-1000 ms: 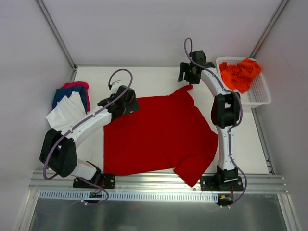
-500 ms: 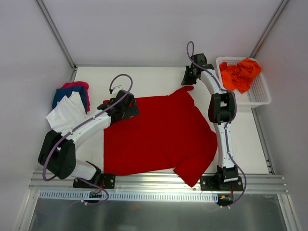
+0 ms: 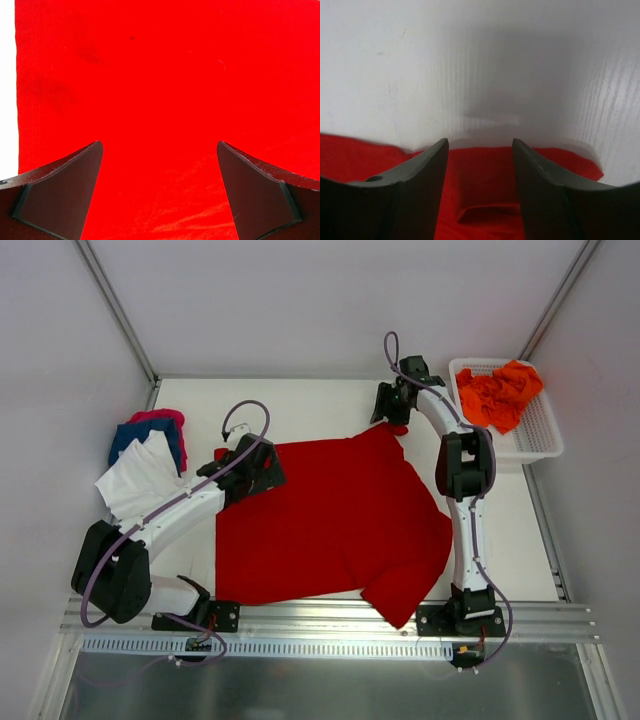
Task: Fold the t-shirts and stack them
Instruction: Fold the tshirt
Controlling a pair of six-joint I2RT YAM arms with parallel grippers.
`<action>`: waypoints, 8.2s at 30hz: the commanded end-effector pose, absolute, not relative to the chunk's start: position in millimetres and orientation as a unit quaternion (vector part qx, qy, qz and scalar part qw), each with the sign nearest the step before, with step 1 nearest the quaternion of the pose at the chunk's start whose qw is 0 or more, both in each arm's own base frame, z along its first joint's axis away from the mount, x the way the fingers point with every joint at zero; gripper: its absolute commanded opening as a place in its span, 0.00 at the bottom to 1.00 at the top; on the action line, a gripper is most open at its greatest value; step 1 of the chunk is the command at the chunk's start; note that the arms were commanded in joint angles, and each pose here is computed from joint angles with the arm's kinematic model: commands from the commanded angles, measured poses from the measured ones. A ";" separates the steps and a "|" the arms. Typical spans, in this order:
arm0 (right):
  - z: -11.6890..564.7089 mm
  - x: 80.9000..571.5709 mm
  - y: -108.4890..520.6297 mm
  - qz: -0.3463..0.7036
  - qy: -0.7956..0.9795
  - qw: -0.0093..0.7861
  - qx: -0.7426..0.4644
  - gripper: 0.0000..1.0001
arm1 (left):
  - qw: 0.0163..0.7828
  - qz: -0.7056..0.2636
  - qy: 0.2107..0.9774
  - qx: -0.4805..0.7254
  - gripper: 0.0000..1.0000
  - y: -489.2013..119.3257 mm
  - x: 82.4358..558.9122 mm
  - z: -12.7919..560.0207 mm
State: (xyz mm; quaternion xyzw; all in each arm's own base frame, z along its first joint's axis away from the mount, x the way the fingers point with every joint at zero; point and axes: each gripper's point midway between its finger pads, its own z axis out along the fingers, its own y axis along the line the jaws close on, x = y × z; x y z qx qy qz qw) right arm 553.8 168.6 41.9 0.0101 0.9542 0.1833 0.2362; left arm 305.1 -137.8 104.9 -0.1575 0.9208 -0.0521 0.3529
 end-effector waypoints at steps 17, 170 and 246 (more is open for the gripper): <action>65.2 524.1 168.1 0.115 0.963 0.236 -0.062 0.59 | 0.364 -0.060 0.912 -0.179 0.99 -129.8 300.6 109.2; 126.9 380.1 139.5 0.069 0.949 0.288 -0.108 0.00 | 0.317 0.108 0.909 -0.249 0.06 -27.4 346.0 101.4; 53.3 326.4 163.0 -0.023 0.967 0.223 -0.121 0.39 | 0.265 0.114 0.945 -0.154 0.82 -94.9 321.1 51.8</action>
